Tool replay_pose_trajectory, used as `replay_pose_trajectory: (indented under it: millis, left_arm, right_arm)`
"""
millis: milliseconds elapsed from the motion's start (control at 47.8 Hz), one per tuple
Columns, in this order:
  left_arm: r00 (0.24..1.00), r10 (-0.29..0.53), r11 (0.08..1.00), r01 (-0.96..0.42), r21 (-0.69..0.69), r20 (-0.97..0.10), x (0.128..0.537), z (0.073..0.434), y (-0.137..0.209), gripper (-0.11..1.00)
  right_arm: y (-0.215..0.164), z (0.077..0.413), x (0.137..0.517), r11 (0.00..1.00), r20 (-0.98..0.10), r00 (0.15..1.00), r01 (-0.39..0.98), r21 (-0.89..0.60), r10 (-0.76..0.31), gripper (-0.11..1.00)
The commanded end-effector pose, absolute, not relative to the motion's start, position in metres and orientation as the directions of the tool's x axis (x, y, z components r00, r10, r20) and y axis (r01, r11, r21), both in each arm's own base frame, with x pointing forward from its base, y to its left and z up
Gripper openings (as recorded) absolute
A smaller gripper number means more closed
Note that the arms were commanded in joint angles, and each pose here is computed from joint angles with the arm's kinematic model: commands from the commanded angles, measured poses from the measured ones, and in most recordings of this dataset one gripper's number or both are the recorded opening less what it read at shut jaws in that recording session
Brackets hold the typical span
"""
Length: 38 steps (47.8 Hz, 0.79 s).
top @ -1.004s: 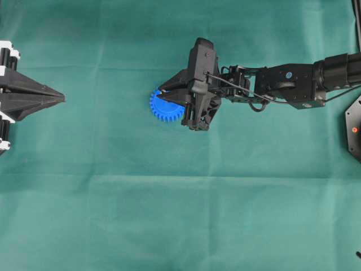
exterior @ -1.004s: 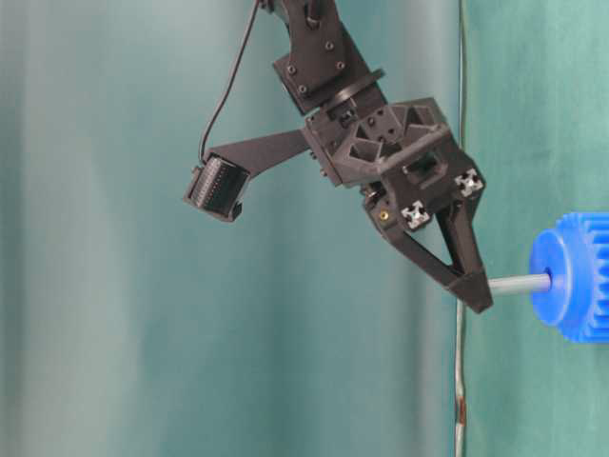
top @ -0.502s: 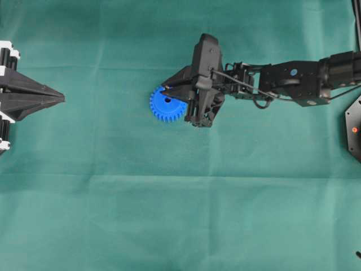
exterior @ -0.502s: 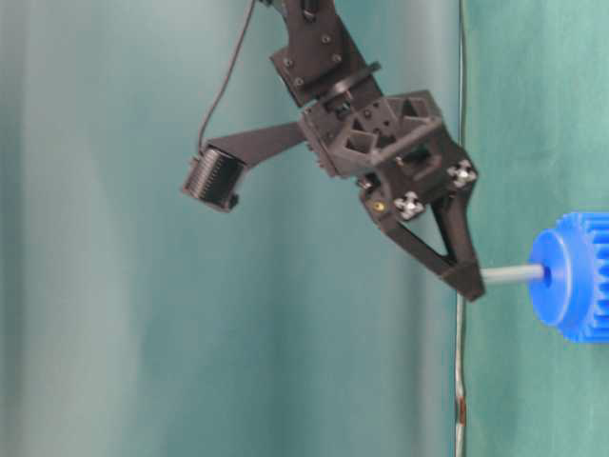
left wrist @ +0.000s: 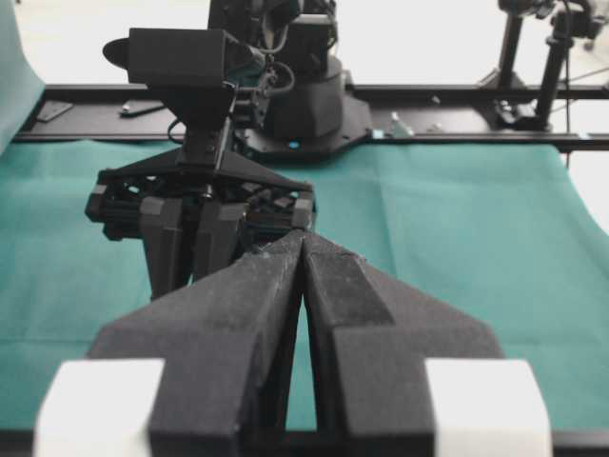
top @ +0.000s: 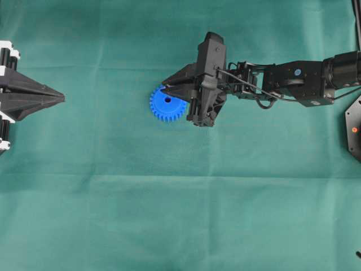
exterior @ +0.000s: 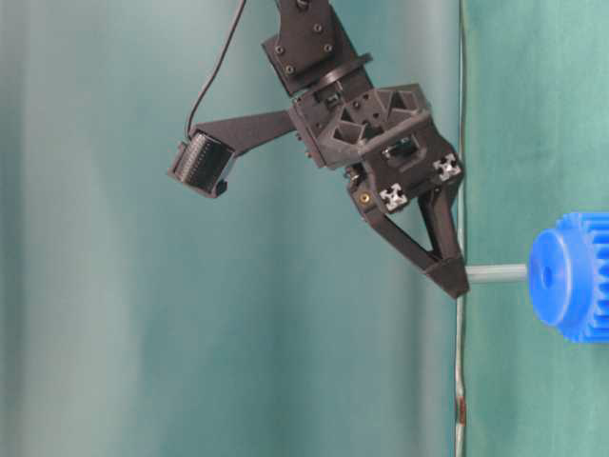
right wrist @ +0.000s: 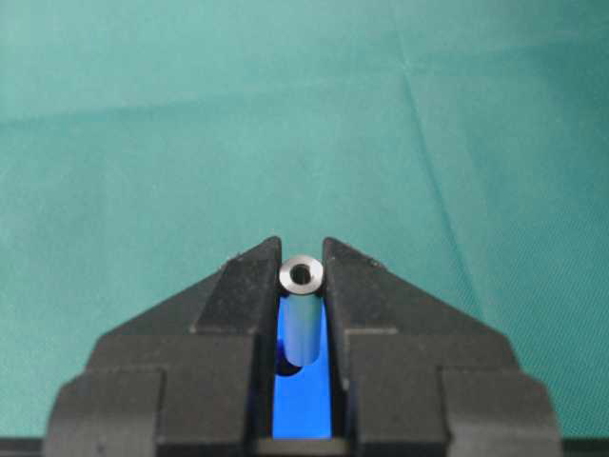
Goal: Insert the shaft placed at a random location into the center hole of the medium gear at another random location.
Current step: 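Align the held shaft over the gear's center hole with the right gripper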
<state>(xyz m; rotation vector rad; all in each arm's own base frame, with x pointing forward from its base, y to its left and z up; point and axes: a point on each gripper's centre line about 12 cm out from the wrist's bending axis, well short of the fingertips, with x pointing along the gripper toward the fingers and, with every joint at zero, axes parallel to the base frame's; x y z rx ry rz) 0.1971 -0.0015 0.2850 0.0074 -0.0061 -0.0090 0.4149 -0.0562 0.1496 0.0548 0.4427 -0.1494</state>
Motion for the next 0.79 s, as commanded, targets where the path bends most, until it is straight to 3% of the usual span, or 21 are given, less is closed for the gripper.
replay_pose_trajectory:
  millis: [0,481,774]
  left_arm:
    - [0.999,-0.008,1.0,0.008,0.009,0.034,0.199,0.296,-0.001,0.0]
    - [1.0,-0.006,1.0,0.006,0.009,0.031,0.199,0.295,-0.001,0.0]
    - [1.0,-0.006,1.0,0.006,0.009,0.028,0.199,0.295,-0.001,0.0]
  right_arm:
    - [-0.055,0.158,0.418,0.986,-0.393,0.91,0.16,0.038,-0.133,0.13]
    - [-0.054,0.145,0.419,0.984,-0.403,0.905,0.173,0.054,-0.137,0.13]
    - [-0.053,0.157,0.42,0.984,-0.362,0.922,0.17,0.055,-0.139,0.13]
